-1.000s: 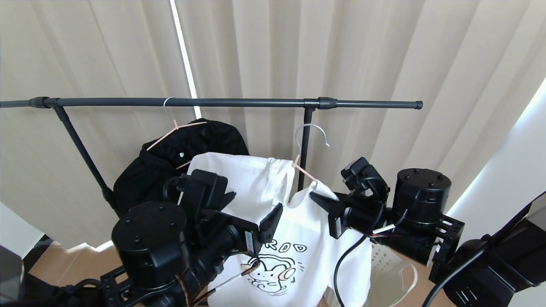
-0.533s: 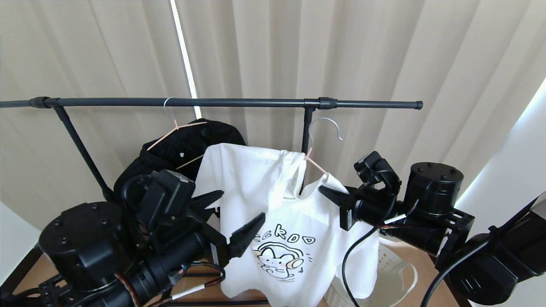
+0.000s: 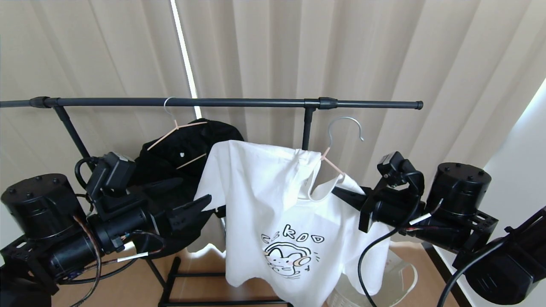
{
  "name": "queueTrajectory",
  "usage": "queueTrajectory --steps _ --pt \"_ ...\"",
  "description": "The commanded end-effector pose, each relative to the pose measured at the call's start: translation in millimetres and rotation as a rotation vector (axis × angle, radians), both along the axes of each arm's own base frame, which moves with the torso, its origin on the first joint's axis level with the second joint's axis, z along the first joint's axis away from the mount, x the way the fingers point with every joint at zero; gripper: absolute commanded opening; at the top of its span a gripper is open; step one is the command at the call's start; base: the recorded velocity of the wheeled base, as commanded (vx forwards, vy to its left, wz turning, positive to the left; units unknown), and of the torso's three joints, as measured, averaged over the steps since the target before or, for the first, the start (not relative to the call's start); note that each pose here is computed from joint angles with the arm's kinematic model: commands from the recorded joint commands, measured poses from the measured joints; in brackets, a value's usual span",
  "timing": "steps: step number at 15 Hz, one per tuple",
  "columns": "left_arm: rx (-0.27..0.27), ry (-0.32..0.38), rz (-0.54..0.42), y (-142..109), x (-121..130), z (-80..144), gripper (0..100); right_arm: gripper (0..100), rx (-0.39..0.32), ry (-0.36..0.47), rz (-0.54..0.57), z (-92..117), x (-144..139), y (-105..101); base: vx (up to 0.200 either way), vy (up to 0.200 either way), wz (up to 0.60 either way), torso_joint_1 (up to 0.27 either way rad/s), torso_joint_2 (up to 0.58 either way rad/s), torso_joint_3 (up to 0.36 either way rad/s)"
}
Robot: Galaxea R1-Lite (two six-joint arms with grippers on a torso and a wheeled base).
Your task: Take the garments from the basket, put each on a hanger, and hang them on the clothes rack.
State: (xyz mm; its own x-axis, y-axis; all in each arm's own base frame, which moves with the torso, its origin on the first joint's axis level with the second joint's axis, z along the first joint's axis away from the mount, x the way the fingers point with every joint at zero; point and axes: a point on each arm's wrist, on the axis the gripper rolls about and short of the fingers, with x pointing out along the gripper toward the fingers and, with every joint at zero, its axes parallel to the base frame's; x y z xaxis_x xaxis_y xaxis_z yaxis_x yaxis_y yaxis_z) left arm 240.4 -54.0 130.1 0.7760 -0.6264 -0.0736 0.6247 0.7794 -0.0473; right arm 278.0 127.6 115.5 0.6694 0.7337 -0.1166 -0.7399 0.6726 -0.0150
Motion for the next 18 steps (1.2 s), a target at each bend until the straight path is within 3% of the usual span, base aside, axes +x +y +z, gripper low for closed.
queueTrajectory --steps 1,8,14,15,18 --pt "0.009 0.062 0.052 11.7 19.8 -18.3 100 0 0.002 -0.002 0.006 1.3 -3.7 -2.2 0.0 0.0 0.0 0.0 0.0 0.0" --pt "0.012 0.101 0.1 18.2 46.1 -34.8 100 0 -0.012 -0.028 0.021 4.1 -12.7 -4.3 0.0 0.0 0.0 0.0 0.0 0.0" --pt "0.014 0.105 0.12 15.4 49.1 -37.0 100 0 -0.02 -0.032 0.044 3.8 -18.1 0.1 0.0 0.0 0.0 0.0 0.0 0.0" --pt "0.015 0.104 0.119 15.4 49.1 -37.0 0 0 -0.02 -0.032 0.046 3.8 -18.5 0.9 0.0 0.0 0.0 0.0 0.0 0.0" --pt "0.016 0.102 0.118 15.4 49.1 -36.8 0 0 -0.02 -0.032 0.049 3.7 -18.5 1.9 0.0 0.0 0.0 0.0 0.0 0.0"
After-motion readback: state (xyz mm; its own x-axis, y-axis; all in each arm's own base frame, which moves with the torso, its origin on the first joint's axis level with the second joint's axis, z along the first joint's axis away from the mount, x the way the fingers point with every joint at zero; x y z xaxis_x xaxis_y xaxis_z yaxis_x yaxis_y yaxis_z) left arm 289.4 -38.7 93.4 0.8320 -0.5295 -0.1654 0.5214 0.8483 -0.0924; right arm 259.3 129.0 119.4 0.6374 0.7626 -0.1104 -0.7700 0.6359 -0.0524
